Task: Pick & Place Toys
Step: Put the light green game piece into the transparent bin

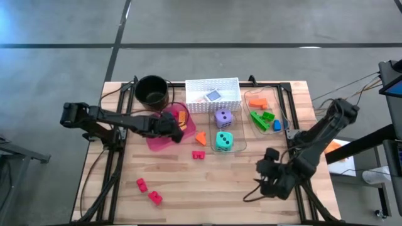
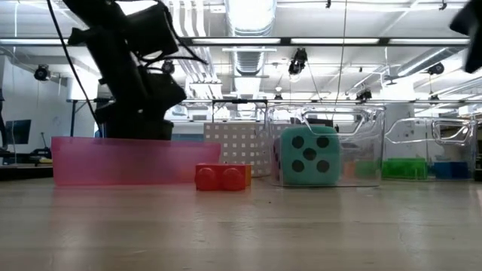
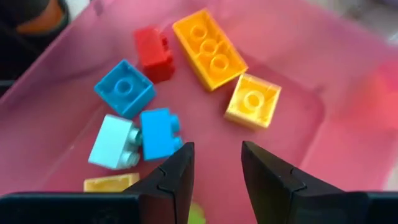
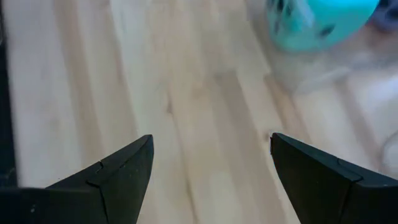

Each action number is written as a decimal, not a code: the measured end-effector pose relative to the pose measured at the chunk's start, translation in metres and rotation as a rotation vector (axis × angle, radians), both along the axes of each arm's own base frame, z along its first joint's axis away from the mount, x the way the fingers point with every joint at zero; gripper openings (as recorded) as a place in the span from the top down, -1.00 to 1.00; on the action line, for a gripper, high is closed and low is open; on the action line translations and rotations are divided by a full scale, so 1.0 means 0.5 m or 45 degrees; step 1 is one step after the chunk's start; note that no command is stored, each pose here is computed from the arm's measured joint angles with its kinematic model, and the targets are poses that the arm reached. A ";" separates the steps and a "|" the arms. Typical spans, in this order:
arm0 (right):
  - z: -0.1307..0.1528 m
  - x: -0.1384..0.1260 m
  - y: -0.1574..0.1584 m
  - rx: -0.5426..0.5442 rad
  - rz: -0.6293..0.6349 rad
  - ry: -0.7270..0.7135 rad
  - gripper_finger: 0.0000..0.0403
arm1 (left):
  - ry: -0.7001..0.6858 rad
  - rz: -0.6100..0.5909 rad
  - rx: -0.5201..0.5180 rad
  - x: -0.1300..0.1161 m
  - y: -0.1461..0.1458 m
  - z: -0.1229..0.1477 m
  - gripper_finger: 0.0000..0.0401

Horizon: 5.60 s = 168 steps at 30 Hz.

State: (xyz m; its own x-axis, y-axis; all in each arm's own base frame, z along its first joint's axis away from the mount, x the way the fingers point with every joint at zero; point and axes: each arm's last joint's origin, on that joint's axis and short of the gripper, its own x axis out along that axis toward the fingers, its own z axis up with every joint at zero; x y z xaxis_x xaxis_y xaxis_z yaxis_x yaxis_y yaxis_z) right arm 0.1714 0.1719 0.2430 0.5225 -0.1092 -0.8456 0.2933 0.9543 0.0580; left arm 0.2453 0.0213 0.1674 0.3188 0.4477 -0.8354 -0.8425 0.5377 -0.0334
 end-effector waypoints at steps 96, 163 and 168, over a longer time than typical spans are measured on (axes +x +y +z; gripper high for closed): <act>-0.171 -0.026 -0.070 0.465 -0.256 0.044 0.55 | -0.681 -0.723 0.255 0.113 -0.150 0.144 0.32; -0.034 0.171 -0.254 0.295 -0.115 -1.082 0.48 | -0.480 -1.295 1.281 0.251 -0.189 0.089 -0.47; -0.033 0.171 -0.253 0.298 -0.115 -1.091 0.55 | -0.465 -1.308 1.317 0.256 -0.189 0.098 -0.43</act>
State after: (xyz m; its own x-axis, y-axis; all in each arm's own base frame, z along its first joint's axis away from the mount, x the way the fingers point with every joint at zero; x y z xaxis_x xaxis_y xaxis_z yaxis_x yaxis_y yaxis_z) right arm 0.2568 0.0452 0.2266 0.9831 -0.0543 -0.1746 0.1334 0.8659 0.4821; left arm 0.3734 -0.0732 0.2163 0.9667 0.2326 -0.1064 -0.1239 0.7896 0.6009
